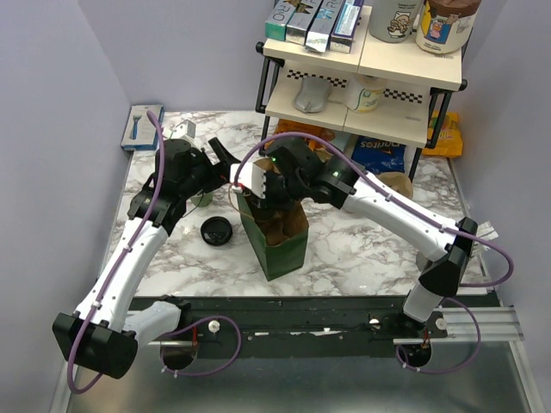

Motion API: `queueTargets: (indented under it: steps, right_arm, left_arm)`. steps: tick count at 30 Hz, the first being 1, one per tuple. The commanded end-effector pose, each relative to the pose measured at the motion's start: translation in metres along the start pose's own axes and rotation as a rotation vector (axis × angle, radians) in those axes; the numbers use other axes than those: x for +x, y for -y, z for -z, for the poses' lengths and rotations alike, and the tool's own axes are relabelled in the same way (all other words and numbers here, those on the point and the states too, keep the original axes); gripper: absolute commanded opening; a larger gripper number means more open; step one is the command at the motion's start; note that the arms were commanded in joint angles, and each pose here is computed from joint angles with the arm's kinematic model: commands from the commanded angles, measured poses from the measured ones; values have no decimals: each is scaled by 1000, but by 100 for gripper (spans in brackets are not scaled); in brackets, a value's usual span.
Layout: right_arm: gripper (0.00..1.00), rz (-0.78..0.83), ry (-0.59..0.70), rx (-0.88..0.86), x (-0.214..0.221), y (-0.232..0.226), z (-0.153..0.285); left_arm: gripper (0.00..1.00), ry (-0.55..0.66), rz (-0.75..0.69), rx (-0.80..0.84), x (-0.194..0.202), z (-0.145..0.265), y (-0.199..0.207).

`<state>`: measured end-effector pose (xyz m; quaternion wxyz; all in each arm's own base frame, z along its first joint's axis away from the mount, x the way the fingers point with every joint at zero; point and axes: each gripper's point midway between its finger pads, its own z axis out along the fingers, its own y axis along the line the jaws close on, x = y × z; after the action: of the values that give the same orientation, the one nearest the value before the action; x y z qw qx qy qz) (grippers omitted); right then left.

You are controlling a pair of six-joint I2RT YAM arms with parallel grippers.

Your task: Pack the takeout coffee

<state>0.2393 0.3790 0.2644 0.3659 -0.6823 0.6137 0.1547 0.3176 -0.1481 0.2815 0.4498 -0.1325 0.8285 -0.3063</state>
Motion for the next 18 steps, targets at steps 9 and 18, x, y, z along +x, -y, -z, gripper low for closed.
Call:
queueTargets:
  steps: [9, 18]
  right_arm:
    - [1, -7, -21, 14, 6, 3, -24]
    - [1, -33, -51, -2, 18, -1, -36]
  left_arm:
    - [99, 7, -17, 51, 0, 8, 6]
    - [99, 1, -15, 40, 3, 7, 2]
